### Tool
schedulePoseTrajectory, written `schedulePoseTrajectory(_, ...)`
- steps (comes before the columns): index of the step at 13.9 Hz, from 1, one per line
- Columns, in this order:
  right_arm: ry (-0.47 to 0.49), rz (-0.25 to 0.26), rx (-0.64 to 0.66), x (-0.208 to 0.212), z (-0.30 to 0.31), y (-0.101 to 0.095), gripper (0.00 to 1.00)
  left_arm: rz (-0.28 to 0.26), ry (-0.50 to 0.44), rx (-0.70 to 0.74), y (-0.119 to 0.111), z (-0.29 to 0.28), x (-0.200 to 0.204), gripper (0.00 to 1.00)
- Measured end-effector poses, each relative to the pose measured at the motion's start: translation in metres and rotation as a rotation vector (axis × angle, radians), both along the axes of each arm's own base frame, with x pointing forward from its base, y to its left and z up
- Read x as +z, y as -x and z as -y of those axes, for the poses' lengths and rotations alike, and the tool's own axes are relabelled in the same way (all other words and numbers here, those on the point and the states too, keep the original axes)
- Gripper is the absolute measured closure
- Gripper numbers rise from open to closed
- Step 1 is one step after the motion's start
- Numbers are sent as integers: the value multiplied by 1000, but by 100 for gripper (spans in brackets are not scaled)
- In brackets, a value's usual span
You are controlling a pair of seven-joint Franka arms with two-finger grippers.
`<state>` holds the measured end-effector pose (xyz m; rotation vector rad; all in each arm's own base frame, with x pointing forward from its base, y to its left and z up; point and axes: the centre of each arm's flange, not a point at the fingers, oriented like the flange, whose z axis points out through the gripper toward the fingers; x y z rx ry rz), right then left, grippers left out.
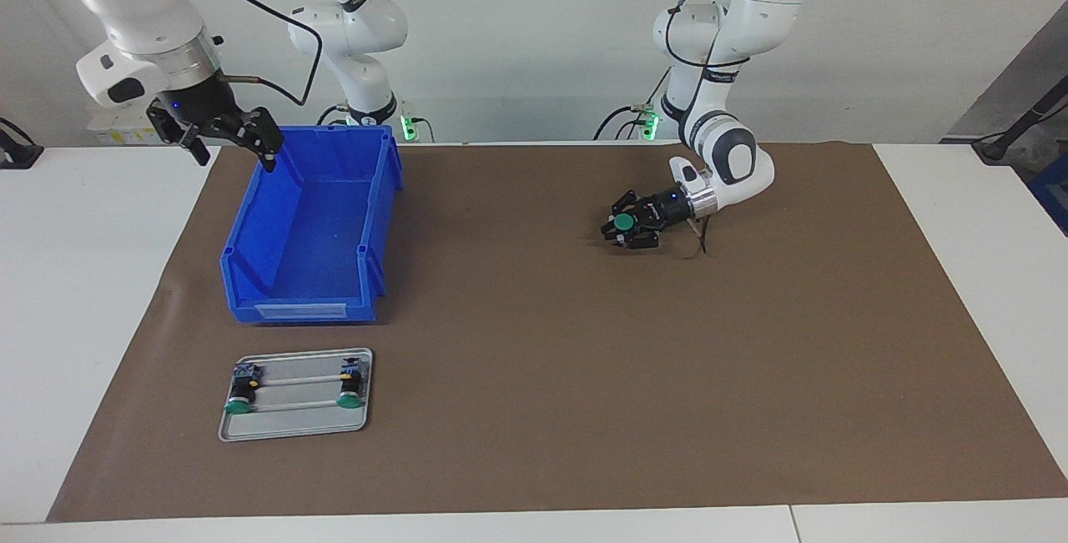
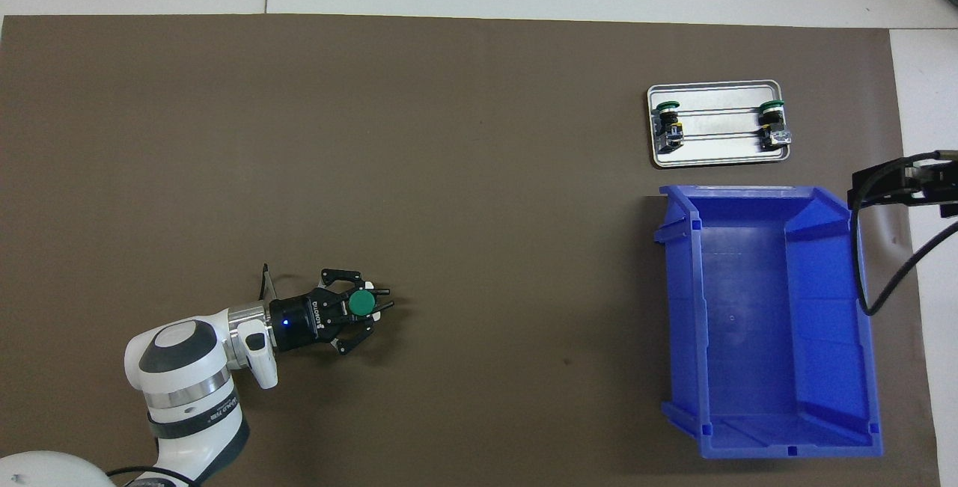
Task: Place and press button with both arms
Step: 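Move the button nearer the robot, set it down, open the left gripper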
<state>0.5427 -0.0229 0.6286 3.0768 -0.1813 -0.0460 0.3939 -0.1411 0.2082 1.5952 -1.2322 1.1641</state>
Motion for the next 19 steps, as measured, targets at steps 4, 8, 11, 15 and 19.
schedulePoseTrajectory(4,0,0,0,0,0,0,0,-6,-2,0,3,-1,-2,27)
schedulePoseTrajectory(8,0,0,0,0,0,0,0,-8,-3,0,4,-1,-3,23)
schedulePoseTrajectory(11,0,0,0,0,0,0,0,-7,-1,4,4,-3,-3,23)
schedulePoseTrajectory(15,0,0,0,0,0,0,0,4,59,29,-3,-14,4,23)
schedulePoseTrajectory(19,0,0,0,0,0,0,0,-21,144,46,-8,-20,12,23)
